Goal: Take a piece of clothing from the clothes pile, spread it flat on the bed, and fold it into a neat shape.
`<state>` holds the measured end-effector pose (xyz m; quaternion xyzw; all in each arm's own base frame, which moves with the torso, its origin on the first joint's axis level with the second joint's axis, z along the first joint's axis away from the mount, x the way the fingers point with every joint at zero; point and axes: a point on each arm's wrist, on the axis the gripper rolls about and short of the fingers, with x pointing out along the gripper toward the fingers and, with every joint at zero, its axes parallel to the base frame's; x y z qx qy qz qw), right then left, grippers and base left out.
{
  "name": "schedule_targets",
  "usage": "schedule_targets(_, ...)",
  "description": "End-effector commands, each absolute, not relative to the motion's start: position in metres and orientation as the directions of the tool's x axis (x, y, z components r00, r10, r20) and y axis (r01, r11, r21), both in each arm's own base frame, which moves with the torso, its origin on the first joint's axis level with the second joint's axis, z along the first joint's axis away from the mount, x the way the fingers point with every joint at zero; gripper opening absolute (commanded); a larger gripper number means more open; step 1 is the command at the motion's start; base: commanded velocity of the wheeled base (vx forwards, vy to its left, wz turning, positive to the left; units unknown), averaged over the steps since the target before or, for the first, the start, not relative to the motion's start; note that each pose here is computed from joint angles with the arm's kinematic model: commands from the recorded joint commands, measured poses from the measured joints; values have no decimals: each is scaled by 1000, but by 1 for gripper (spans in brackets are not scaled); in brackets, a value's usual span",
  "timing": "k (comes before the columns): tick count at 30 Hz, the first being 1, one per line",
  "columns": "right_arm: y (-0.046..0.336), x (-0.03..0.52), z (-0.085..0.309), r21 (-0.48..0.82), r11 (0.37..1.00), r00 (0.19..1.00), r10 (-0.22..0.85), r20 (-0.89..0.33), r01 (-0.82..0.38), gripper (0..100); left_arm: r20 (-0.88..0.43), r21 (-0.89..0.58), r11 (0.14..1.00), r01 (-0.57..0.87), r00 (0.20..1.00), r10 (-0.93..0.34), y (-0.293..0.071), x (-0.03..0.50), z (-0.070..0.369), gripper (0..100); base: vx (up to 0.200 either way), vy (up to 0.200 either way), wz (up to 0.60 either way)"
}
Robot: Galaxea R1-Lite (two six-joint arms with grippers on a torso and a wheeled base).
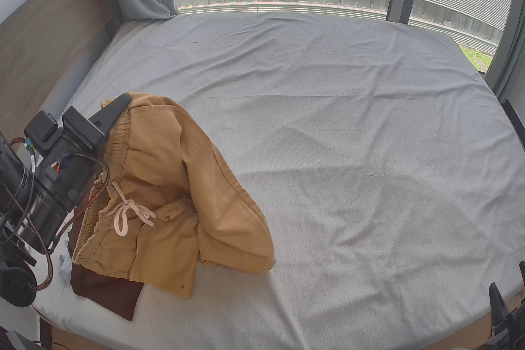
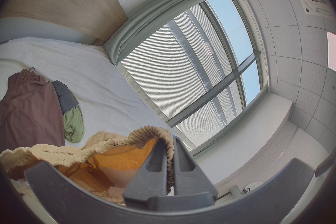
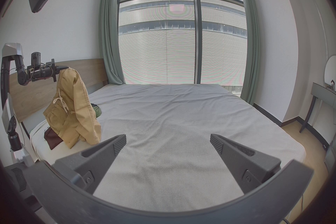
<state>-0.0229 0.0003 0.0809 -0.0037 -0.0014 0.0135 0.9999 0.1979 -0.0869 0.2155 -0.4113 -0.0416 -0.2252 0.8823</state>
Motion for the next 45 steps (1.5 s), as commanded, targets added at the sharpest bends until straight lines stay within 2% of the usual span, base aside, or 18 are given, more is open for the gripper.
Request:
schedule_targets(1,0,-23,76,-8,1000,1000,29,2,-29,100,293,-716,519,467,876,-383,-108,194,230,0,0,0,0)
schedule_targets(21,0,-23,76,-8,1000,1000,28,2,-28,100,324,-765,403,502,841,-434,-150,179,255,0,0,0,0)
schedule_targets(33,0,-23,76,-8,1000,1000,28,2,-28,100,311,-783,334,525,795,-521,-180,175,255,0,0,0,0)
schedule_targets(45,0,-23,76,-8,1000,1000,28,2,-28,100,234,-789,339,513,760,-606,-228,188,231,0,0,0,0)
